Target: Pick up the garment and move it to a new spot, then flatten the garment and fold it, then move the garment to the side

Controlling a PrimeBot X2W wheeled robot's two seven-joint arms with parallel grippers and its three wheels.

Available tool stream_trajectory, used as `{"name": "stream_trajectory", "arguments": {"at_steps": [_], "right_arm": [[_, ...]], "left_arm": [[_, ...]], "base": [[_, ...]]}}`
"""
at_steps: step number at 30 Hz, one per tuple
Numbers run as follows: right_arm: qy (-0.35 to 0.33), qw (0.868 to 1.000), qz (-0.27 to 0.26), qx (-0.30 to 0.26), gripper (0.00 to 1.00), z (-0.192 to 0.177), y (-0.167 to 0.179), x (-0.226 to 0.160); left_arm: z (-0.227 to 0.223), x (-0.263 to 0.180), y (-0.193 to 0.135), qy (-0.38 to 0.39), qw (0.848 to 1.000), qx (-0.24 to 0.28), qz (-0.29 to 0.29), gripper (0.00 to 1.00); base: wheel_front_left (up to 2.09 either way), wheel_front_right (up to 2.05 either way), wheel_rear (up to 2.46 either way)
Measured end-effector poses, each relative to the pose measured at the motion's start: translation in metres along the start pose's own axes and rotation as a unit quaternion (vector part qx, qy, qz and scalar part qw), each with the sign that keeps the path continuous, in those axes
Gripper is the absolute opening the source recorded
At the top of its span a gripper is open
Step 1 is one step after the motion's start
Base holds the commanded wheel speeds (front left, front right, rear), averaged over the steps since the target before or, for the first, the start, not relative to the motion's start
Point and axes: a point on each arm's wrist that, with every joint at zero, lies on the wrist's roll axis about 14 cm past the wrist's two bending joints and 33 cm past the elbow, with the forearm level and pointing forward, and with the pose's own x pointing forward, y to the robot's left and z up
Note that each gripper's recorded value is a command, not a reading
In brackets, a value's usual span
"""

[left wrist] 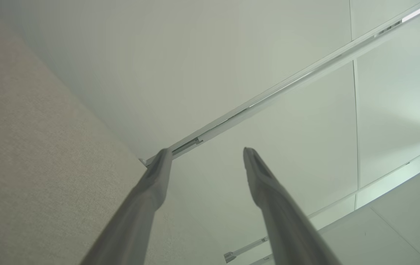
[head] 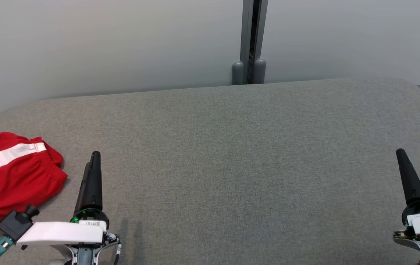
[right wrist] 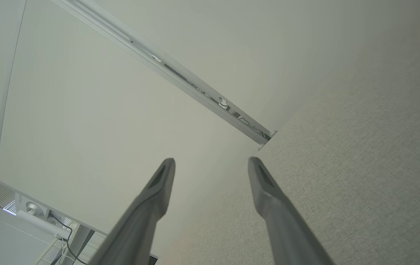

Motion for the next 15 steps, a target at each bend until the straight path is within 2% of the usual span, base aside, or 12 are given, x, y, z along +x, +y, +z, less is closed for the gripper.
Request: {"name": "stream_trajectory", "arguments": {"at_steps": [8, 15], "right_arm": [[0.005, 0.995, 0.014, -0.094, 1.00, -0.004, 0.009, 0.002], [0.007, 0.987, 0.024, -0.158, 1.00, -0.009, 0.014, 0.003]], "left_arm": [[-0.003, 0.002, -0.006, 0.012, 0.995, 0.094, -0.014, 1.00], [-0.006, 0.003, -0.006, 0.024, 0.982, 0.185, -0.016, 1.00]], "base": [[0.00, 0.00, 0.00], [0.00, 0.00, 0.00]]}}
